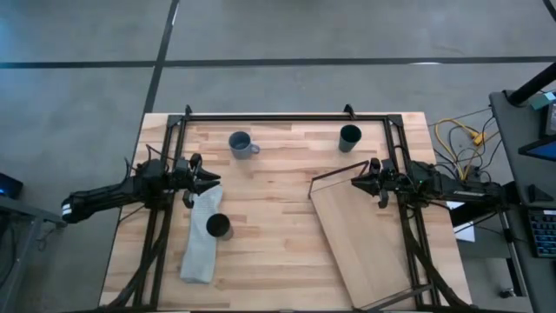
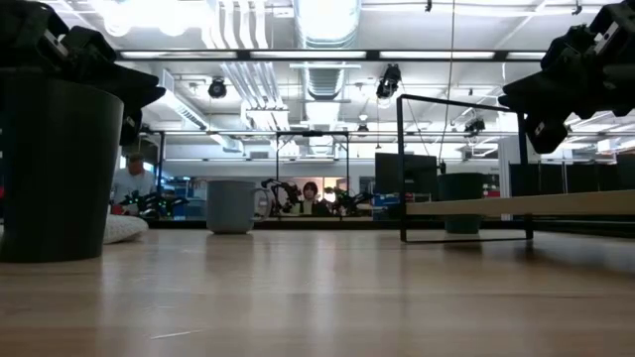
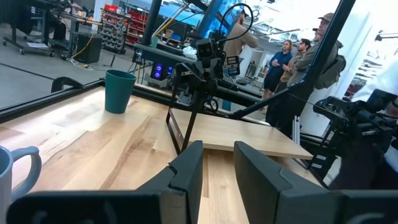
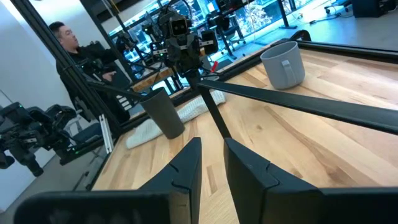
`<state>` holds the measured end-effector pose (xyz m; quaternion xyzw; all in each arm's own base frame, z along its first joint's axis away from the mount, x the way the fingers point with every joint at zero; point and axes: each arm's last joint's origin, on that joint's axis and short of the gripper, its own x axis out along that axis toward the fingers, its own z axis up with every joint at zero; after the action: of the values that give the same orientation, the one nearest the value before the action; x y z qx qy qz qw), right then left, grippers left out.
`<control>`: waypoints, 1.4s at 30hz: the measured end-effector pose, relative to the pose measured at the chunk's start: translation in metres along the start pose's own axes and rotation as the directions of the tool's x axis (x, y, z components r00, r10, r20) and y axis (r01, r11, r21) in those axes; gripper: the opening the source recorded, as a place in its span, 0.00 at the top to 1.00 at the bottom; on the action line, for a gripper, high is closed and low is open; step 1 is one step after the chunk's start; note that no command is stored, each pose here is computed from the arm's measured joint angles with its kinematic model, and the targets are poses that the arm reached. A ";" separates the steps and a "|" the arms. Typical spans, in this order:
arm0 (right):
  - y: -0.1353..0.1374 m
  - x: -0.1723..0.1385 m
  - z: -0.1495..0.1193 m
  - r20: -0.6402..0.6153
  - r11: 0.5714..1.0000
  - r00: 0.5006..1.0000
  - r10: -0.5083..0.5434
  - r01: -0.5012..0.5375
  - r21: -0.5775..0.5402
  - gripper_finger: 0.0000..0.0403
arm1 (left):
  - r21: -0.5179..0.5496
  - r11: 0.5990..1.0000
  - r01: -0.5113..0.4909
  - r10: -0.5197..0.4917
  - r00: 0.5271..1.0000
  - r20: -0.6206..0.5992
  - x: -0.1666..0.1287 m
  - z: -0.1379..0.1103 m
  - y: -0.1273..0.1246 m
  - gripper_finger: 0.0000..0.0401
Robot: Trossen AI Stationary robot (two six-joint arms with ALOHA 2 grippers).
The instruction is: Stack small to large cups/mugs on shelf
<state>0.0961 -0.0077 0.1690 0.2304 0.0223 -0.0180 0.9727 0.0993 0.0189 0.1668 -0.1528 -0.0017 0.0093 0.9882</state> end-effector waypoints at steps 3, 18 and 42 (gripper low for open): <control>0.000 0.000 0.000 0.000 1.000 1.000 0.000 0.000 0.000 0.84 | 0.000 1.000 0.000 0.000 1.000 0.000 0.000 0.000 0.000 0.81; -0.002 0.000 0.001 0.040 0.979 0.996 -0.081 0.087 -0.183 0.84 | 0.000 1.000 0.000 0.000 1.000 0.000 0.000 0.000 0.000 0.81; 0.005 0.000 0.002 -0.026 0.804 0.998 0.050 -0.025 0.594 0.84 | 0.000 1.000 -0.023 0.023 1.000 0.010 0.000 0.000 0.001 0.81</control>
<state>0.0959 -0.0040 0.1726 0.5233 0.0307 -0.0002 0.8516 0.0993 0.0195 0.1671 -0.1525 -0.0048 0.0215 0.9881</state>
